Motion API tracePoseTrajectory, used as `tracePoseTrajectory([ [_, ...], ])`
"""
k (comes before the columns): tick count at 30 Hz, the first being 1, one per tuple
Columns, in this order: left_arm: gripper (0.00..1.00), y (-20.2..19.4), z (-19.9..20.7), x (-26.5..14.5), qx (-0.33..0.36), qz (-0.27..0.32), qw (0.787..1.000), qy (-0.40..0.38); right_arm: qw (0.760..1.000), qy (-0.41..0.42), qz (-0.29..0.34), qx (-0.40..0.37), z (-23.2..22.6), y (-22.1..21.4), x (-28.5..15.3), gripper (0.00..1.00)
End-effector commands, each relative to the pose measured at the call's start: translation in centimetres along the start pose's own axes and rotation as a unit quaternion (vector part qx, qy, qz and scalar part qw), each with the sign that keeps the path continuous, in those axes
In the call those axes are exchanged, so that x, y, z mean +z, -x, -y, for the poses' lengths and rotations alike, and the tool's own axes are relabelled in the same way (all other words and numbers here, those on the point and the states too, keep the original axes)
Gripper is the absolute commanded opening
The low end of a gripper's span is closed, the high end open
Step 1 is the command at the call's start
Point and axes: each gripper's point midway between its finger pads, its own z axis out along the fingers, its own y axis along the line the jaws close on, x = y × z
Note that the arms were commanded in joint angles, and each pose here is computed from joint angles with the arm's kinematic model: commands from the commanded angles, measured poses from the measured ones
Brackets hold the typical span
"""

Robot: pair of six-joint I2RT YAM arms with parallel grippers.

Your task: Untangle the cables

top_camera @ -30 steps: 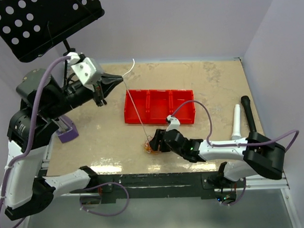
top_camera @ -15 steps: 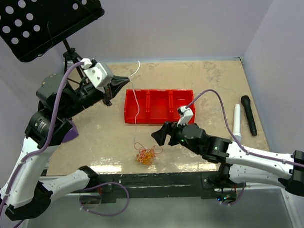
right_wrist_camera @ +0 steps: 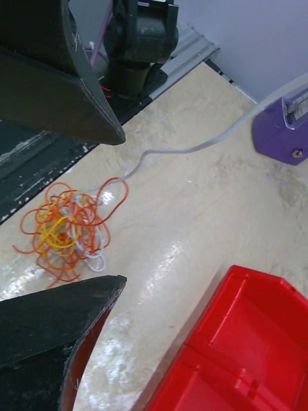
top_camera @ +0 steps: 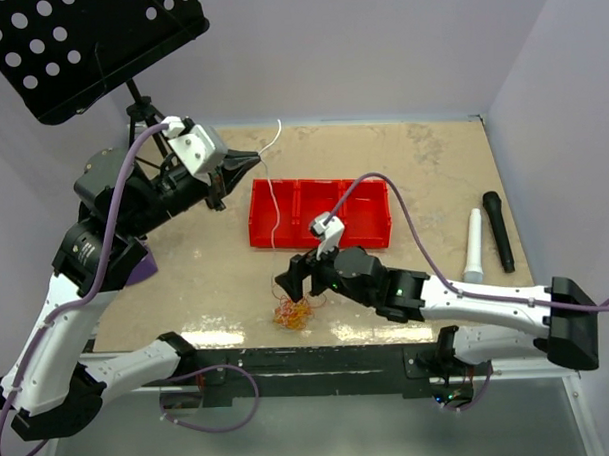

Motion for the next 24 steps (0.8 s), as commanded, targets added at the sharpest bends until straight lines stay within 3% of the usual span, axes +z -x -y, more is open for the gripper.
tracePoseTrajectory([
  [1, 0.00, 0.9, -0.5, 0.3, 0.003, 0.020, 1.000, 0.009, 0.997, 0.044, 0.055, -0.026, -3.5, 4.3, 2.0, 0.86],
  [5, 0.00, 0.6, -0.5, 0.3, 0.004, 0.016, 1.000, 0.009, 0.997, 0.054, 0.051, -0.027, -4.5, 4.3, 3.6, 0.81],
  [11, 0.00, 0.4, -0.4, 0.4, 0.003, 0.015, 1.000, 0.009, 0.998, 0.042, 0.051, -0.024, -4.5, 4.2, 5.1, 0.57],
  [12, 0.00, 0.3, -0.4, 0.5, 0.002, 0.014, 1.000, 0.008, 0.997, 0.045, 0.052, -0.024, -4.7, 4.3, 5.2, 0.52],
  [16, 0.01, -0.3, -0.6, 0.8, -0.004, 0.008, 1.000, 0.012, 0.997, 0.049, 0.062, -0.022, -5.5, 5.8, 5.1, 0.13],
  [18, 0.23, -1.0, -0.7, 0.7, -0.010, 0.000, 1.000, 0.019, 0.995, 0.049, 0.082, -0.013, -5.9, 7.7, 4.1, 0.01],
  [19, 0.42, -1.7, -0.7, 0.7, -0.014, -0.007, 1.000, 0.023, 0.994, 0.051, 0.093, -0.007, -6.1, 8.6, 3.5, 0.00],
  [21, 0.67, -3.7, -0.6, 0.5, -0.031, -0.030, 0.999, 0.032, 0.992, 0.057, 0.110, 0.003, -6.4, 10.1, 2.2, 0.00],
  [24, 0.78, -6.6, 0.3, -0.1, -0.056, -0.054, 0.996, 0.030, 0.990, 0.056, 0.128, 0.010, -6.4, 11.7, 0.7, 0.00],
])
